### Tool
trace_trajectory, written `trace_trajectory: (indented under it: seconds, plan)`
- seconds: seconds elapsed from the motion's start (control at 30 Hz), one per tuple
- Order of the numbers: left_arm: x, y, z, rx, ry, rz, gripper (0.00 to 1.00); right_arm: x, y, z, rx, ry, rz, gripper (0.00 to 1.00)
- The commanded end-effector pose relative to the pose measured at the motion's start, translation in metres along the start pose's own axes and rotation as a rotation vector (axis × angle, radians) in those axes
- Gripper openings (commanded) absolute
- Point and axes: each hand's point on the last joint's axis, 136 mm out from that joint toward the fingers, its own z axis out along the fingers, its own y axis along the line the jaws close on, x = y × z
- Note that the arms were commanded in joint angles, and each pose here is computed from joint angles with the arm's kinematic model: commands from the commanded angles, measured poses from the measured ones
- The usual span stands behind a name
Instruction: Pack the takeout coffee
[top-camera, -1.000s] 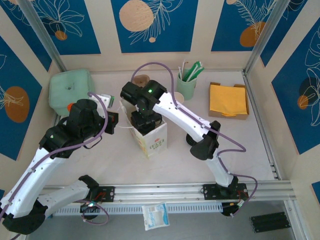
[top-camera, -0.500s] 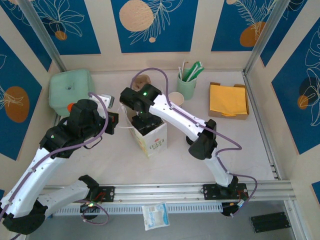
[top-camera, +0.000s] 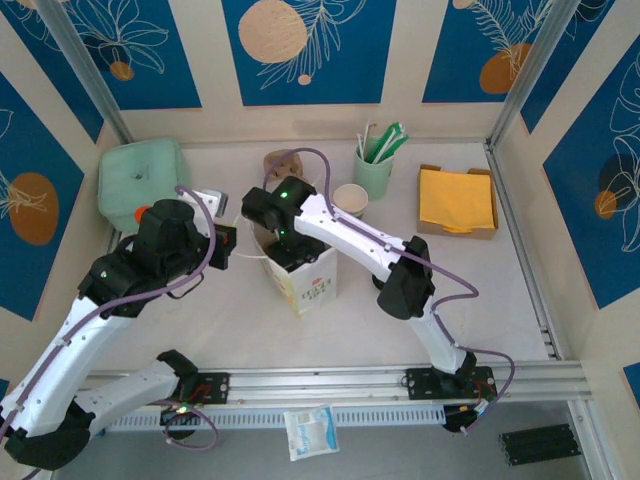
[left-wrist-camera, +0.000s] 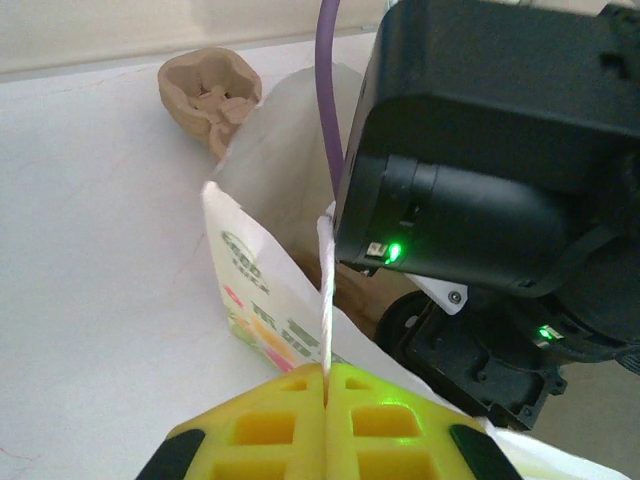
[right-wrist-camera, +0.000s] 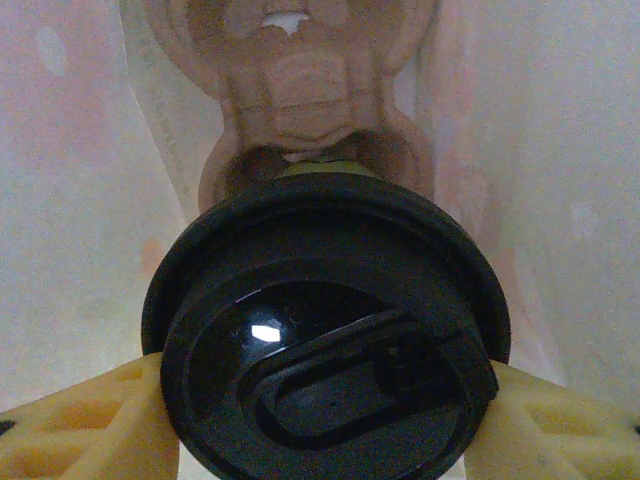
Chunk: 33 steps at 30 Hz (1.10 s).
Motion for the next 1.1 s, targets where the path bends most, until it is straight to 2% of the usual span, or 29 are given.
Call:
trace_trajectory:
  seconds: [0.0,1.07]
  plan:
    - [-0.0017,0.002,-0.0017,-0.003,-0.014,-0.019,0.0,0.0111,-0.0028,-0.016,-0.032,-0.007,-0.003,0.57]
    - [-0.0031,0.0005,-0.0001,0.0,-0.006,-0.028,0.0,0.0073,-0.0054,-0.0165,-0.059,-0.024,0.006,0.57]
